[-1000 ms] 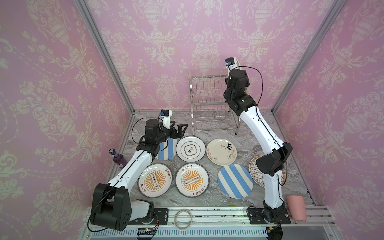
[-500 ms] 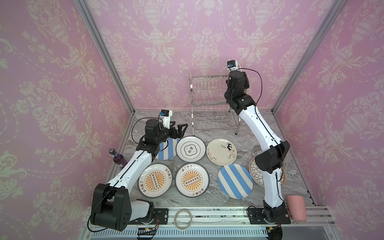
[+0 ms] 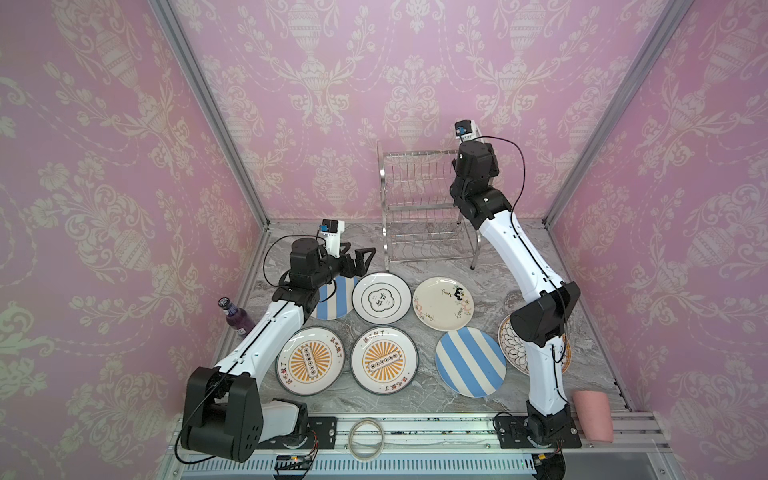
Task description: Load the plates into the dish rack
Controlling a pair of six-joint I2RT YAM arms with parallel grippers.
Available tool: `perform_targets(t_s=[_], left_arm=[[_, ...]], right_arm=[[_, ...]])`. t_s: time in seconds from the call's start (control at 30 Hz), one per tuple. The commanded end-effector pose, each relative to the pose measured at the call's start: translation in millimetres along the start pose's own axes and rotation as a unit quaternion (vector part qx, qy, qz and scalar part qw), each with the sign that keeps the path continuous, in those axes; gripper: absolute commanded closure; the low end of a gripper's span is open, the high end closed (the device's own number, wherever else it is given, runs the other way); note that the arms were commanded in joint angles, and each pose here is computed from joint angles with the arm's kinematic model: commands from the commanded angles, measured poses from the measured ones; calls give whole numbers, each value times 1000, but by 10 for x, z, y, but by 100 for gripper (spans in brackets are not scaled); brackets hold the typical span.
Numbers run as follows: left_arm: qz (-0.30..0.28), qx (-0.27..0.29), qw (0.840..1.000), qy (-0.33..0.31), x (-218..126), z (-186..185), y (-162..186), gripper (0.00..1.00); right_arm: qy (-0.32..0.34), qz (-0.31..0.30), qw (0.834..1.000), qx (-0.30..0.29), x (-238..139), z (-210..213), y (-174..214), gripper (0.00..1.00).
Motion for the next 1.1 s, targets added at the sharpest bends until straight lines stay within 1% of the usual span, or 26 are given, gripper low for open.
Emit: perform_targets(t_s=[0.0, 0.3, 0.33, 0.37, 0.4, 0.47, 0.5, 0.53, 0.6, 0.73, 0.87, 0.93, 1.07], left_arm=[[0, 10, 1000, -2, -18, 3, 7, 1], [1, 9, 1000, -1, -14, 0, 3, 1], [0, 10, 1000, -1, -17, 3, -1, 1], [0, 10, 1000, -1, -17, 3, -1, 1], [0, 9, 1000, -1, -17, 3, 1, 1], [-1, 10, 1000, 0, -21, -2, -3, 1], [-2, 9, 1000, -1, -26, -3, -7, 1], [-2, 10, 1000, 0, -25, -7, -8, 1], [-3, 11, 1000, -1, -33, -12, -15, 1], [-5, 11, 1000, 0, -41, -14, -21, 1], [-6, 10, 1000, 1, -42, -20, -22, 1], [-7, 10, 1000, 1, -43, -23, -23, 1], [-8, 10, 1000, -1, -44, -21, -31, 1]], right_arm=[[8, -12, 999, 40, 6, -91, -56, 100], [11, 4, 999, 30, 55, -76, 101, 100], [10, 5, 1000, 29, 52, -77, 109, 98], [10, 5, 1000, 28, 48, -81, 112, 89], [11, 5, 1000, 28, 47, -90, 111, 82], [10, 2, 1000, 28, 36, -111, 86, 76], [10, 2, 1000, 28, 27, -123, 72, 70], [9, 1, 1000, 28, 18, -127, 61, 67], [8, -2, 1000, 28, -2, -160, 25, 62], [8, -4, 1000, 23, -45, -211, -44, 54], [2, -4, 1000, 22, -122, -278, -124, 42], [-11, 0, 1000, 26, -192, -330, -172, 37], [-47, 10, 998, 44, -370, -469, -273, 31]])
Point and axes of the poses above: each gripper's point midway between its finger pads, its own x axis out along the fingers, its own z axis along the line the jaws close on, y = z × x, the point moved 10 cm from there along -x, back along the fingers, and after that the axes turned 8 degrees about x, right-handed, at the moved point
